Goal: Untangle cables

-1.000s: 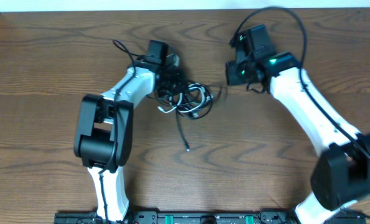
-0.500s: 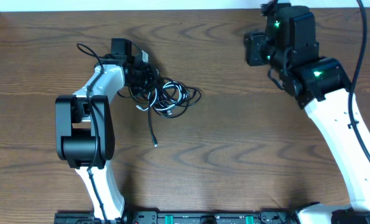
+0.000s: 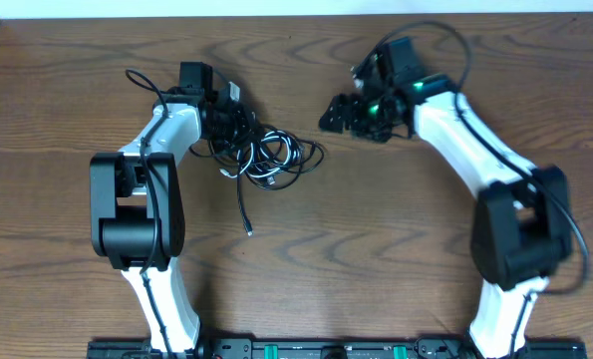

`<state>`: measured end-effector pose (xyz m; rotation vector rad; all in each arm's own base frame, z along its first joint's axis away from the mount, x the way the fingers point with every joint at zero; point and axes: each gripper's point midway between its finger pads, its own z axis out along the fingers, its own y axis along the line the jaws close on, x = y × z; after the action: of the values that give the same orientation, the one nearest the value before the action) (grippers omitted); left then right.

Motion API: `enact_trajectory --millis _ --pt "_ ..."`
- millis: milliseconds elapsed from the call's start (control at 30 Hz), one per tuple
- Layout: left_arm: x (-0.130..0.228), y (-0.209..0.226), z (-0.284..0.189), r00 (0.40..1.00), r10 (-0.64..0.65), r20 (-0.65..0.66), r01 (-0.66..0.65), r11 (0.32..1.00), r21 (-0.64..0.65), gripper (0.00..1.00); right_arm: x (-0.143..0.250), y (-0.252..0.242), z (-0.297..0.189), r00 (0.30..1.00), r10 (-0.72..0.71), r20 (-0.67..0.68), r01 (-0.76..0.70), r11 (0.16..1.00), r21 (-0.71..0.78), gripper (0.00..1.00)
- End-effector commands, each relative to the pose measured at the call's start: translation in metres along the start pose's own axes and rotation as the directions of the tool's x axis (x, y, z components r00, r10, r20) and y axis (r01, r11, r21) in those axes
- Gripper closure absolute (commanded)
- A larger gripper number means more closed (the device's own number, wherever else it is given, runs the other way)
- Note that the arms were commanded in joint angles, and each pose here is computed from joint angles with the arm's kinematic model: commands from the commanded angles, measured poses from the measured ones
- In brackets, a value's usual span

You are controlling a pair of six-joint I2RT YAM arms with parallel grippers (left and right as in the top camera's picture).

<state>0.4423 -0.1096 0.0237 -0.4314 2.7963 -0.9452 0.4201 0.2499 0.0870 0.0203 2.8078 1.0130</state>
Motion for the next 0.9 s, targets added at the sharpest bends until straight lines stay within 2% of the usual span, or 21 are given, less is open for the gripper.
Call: enact_trajectory --millis 0,200,233,333,367,500,700,833,867 --pt "0.002 0.007 0.005 1.0 -0.018 -0.017 0.018 1.0 -0.011 0.92 0.012 0.023 0.034 0.984 0.095 -0.147 -0.125 0.969 -0.212 0.26" --pt "0.002 0.007 0.005 1.0 -0.018 -0.016 0.017 1.0 -0.011 0.92 0.005 0.024 0.074 0.973 0.125 -0.195 -0.187 0.922 -0.338 0.38" --pt "0.002 0.007 0.005 1.0 -0.018 -0.016 0.017 1.0 -0.011 0.92 0.002 0.025 0.077 0.974 0.125 -0.19 -0.187 0.916 -0.356 0.46" --pt "0.002 0.007 0.005 1.0 -0.018 -0.016 0.018 1.0 -0.011 0.92 -0.009 0.028 0.077 0.985 0.094 -0.146 -0.145 0.909 -0.392 0.93" --pt "0.002 0.007 0.005 1.0 -0.018 -0.016 0.018 1.0 -0.011 0.92 -0.013 0.029 0.075 0.988 0.084 -0.132 -0.131 0.907 -0.4 0.99" --pt "0.002 0.007 0.005 1.0 -0.018 -0.016 0.017 1.0 -0.011 0.92 -0.031 0.037 0.049 0.999 0.029 -0.014 -0.032 0.928 -0.372 0.99" --pt "-0.001 0.01 0.003 1.0 -0.027 -0.009 0.027 1.0 -0.011 0.92 -0.043 0.022 0.004 0.985 -0.071 0.16 0.085 0.993 -0.083 0.99" --pt "-0.004 0.015 0.0 0.999 -0.037 -0.001 0.037 0.999 -0.012 0.92 -0.039 0.024 -0.021 0.979 -0.086 0.185 0.089 0.996 -0.007 0.99" --pt "-0.004 0.015 0.0 0.999 -0.037 -0.001 0.037 0.999 -0.012 0.92 -0.036 0.023 -0.023 0.981 -0.08 0.176 0.082 0.997 -0.004 0.91"
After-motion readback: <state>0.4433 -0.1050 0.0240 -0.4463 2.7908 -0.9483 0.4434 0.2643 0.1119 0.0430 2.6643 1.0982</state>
